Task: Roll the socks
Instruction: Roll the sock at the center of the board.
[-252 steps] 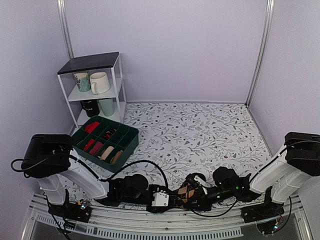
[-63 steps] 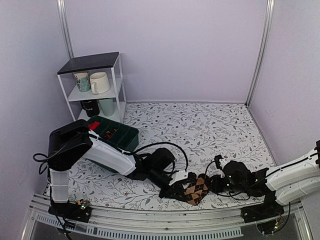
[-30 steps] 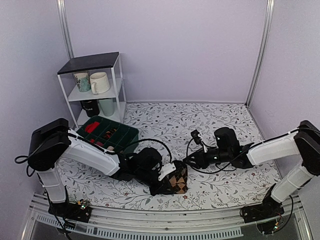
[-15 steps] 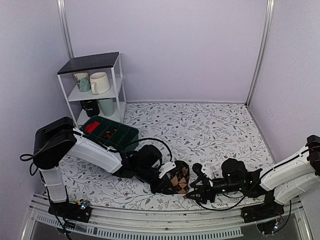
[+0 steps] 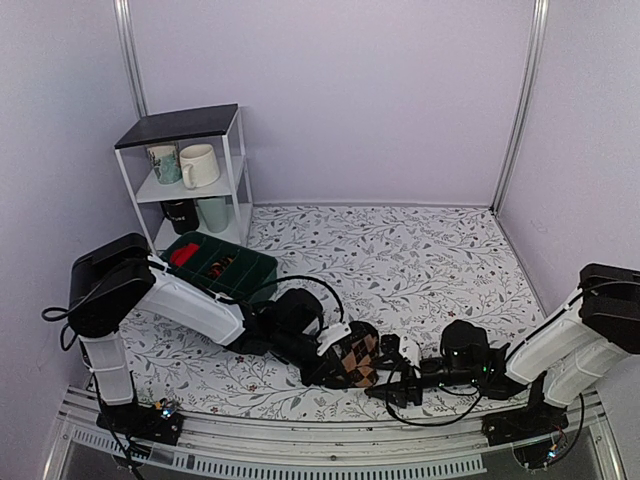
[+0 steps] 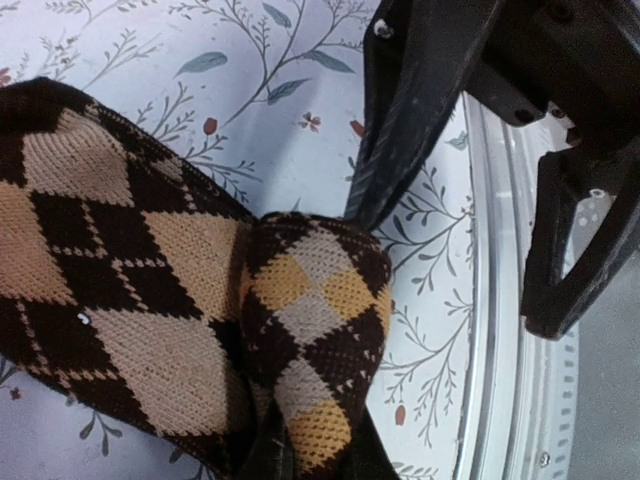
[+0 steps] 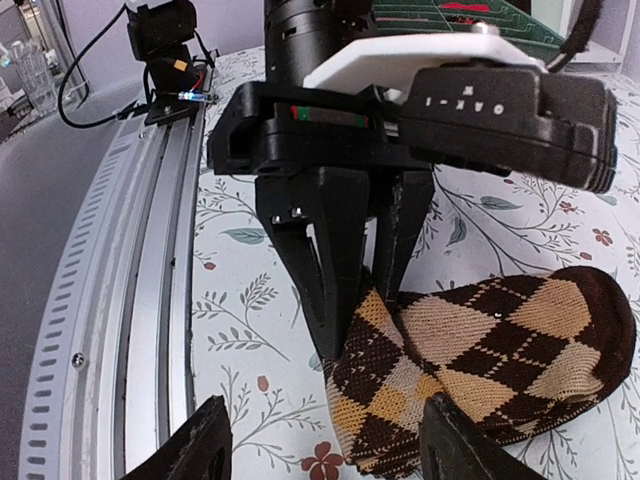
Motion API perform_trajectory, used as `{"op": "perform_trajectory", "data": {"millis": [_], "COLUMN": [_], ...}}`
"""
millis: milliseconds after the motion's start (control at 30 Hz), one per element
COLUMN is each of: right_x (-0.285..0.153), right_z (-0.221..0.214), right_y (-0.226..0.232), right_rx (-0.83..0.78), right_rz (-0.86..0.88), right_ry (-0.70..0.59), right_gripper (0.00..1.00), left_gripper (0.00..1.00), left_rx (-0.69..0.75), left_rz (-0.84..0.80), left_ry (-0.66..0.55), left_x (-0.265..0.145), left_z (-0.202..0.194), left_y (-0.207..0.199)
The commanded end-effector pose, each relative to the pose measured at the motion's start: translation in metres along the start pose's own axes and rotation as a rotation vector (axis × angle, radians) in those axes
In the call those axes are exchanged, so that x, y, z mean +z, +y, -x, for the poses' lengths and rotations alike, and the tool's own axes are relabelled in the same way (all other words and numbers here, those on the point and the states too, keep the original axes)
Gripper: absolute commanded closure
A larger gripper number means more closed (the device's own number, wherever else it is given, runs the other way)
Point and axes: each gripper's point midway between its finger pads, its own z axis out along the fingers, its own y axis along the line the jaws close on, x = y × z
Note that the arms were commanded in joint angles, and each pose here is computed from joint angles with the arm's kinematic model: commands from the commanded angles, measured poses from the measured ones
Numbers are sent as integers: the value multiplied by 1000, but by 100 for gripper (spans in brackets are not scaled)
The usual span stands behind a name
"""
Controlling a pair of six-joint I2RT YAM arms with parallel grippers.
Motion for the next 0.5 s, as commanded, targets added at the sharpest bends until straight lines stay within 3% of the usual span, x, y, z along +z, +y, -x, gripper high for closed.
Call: {"op": "perform_trajectory", "data": {"millis": [0,300,467], "right_x": [8,26,28], "right_z": [-2,-31,-50], "right_y": [2,-1,-5], "right_rx": [-80,-51,8], "right_rz": [26,55,40], "right_ry": [4,115,185], "right_gripper": [35,37,53], "left_gripper": [100,100,100], "left_rx": [-185,-181,-179], "left_rz": [94,89,89], "left_ry": [367,360,356], "left_x": [5,5,5], "left_z": [-124,-123,-121], "left_y": [24,25,25]}}
